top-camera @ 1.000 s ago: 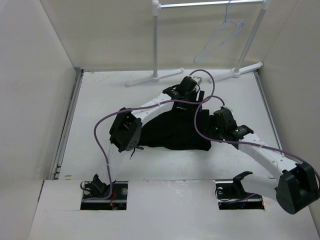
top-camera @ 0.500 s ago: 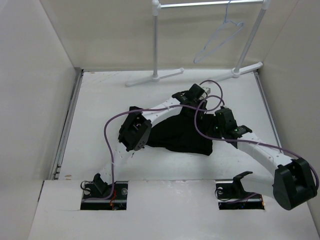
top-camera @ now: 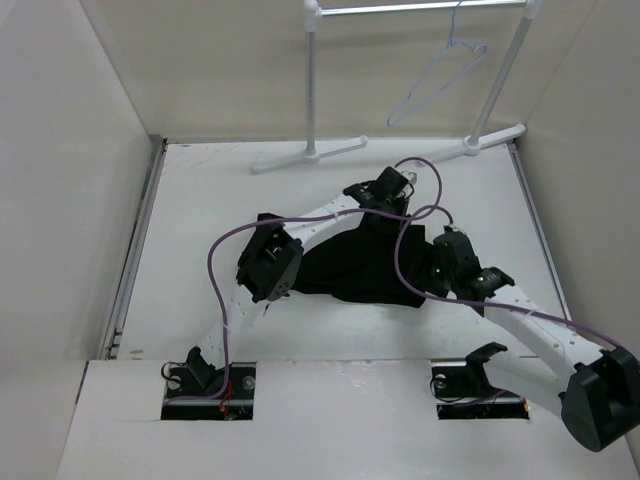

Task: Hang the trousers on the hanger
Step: Fold the trousers at the center of the board, then pick up the hanger from the clothesline, then place the trousers on the hanger.

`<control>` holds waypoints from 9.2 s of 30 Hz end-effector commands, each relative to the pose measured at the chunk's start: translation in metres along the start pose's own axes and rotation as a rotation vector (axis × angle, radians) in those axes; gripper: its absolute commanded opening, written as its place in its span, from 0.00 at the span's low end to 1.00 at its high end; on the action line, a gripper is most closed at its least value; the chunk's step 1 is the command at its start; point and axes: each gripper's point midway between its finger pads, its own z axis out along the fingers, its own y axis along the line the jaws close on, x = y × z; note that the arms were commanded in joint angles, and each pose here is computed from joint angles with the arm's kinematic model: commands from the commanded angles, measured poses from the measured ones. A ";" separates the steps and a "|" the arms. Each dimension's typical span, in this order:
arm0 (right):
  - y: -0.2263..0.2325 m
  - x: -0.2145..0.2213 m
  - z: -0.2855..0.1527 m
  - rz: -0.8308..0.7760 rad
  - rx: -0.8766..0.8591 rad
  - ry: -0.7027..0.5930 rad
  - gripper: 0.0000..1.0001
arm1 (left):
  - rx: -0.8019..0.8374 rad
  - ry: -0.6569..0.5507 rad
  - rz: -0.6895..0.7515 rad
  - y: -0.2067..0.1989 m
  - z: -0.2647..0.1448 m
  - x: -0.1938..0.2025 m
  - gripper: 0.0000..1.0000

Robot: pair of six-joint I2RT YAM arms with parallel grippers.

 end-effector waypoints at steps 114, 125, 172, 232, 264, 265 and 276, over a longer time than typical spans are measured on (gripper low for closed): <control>0.205 -0.368 -0.083 0.031 -0.395 -0.547 0.75 | -0.368 -0.508 -0.628 0.192 -0.274 0.104 0.40; 0.231 -0.405 -0.046 -0.035 -0.533 -0.513 0.65 | -0.367 -0.430 -0.617 0.187 -0.254 0.119 0.42; 0.125 -0.084 -0.074 -0.287 -0.412 -0.143 0.09 | 0.148 -0.616 -0.192 -0.044 -0.256 -0.106 0.61; 0.076 -0.076 -0.045 -0.003 -0.292 -0.160 0.15 | 0.084 -0.768 -0.600 -0.061 -0.156 -0.023 0.00; 0.025 -0.025 0.097 0.289 -0.201 0.029 0.36 | -0.243 -0.800 -0.630 0.017 -0.088 0.033 0.00; 0.026 -0.023 0.097 0.310 -0.209 0.034 0.26 | -0.242 -0.813 -0.637 0.019 -0.091 0.030 0.00; 0.050 -0.059 0.027 0.379 -0.343 -0.123 0.13 | -0.305 -0.855 -0.656 0.056 -0.116 0.024 0.00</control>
